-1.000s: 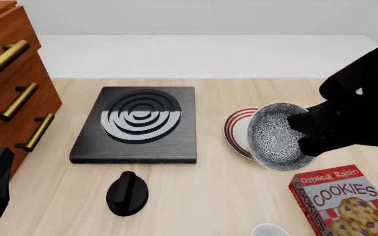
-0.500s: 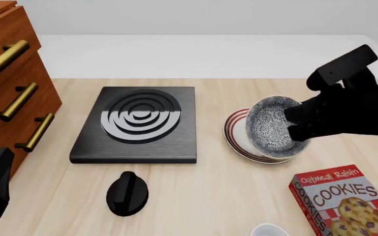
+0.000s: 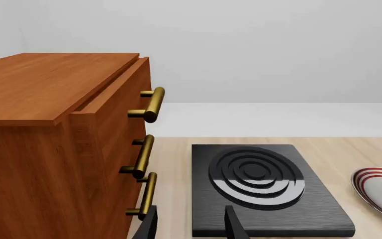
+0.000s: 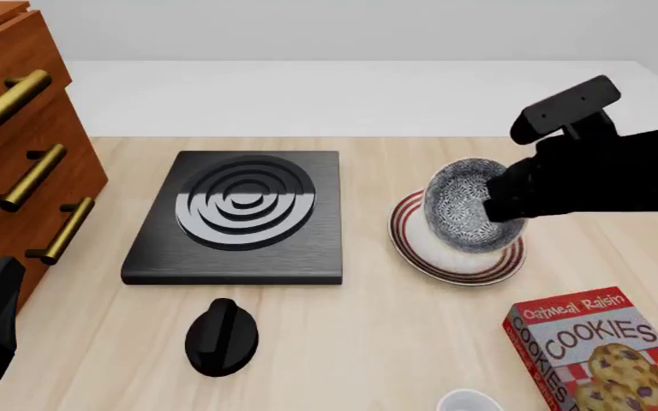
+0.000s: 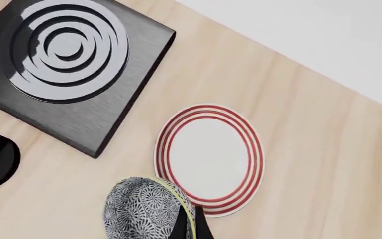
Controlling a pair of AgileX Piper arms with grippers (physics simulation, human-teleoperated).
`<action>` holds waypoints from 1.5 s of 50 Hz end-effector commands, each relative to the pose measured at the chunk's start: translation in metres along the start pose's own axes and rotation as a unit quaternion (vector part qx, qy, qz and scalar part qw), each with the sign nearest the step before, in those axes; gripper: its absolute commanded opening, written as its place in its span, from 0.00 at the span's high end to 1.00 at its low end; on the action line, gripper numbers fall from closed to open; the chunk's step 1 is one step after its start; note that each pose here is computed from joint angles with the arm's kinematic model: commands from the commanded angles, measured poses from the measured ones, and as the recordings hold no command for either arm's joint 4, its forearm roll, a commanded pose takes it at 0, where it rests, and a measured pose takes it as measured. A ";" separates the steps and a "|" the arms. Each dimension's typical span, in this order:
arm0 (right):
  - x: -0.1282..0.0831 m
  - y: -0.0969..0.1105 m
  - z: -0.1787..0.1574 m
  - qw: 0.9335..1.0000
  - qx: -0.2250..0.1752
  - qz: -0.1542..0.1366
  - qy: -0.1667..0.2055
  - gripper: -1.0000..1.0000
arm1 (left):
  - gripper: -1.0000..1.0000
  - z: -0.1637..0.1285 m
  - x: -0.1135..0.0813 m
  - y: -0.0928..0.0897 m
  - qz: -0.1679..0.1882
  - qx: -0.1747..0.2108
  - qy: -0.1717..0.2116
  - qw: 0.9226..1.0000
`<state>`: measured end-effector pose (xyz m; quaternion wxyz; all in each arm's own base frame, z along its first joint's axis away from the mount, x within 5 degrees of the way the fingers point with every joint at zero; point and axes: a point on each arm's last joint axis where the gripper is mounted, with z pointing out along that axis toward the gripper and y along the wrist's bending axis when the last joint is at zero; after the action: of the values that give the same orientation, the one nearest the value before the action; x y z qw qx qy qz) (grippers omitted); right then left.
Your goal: Pick the akita bowl on the ramekin and place it on the plate.
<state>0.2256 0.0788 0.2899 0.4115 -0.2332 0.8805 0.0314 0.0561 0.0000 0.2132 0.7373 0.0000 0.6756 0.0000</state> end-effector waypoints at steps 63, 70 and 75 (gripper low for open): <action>0.015 -0.033 0.098 0.996 0.030 0.046 0.063 1.00 | 0.00 0.000 0.000 0.000 0.000 0.000 0.000 1.000; 0.013 -0.041 0.103 0.996 0.036 0.048 0.067 1.00 | 0.00 0.000 0.000 0.000 0.000 0.000 0.000 1.000; 0.012 -0.041 0.110 0.996 0.036 0.053 0.067 1.00 | 0.00 0.000 0.000 0.000 0.000 0.000 0.000 1.000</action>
<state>0.3049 0.0665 0.2193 0.3576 -0.1851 0.9153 0.0049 0.0561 0.0000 0.2132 0.7373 0.0000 0.6756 0.0000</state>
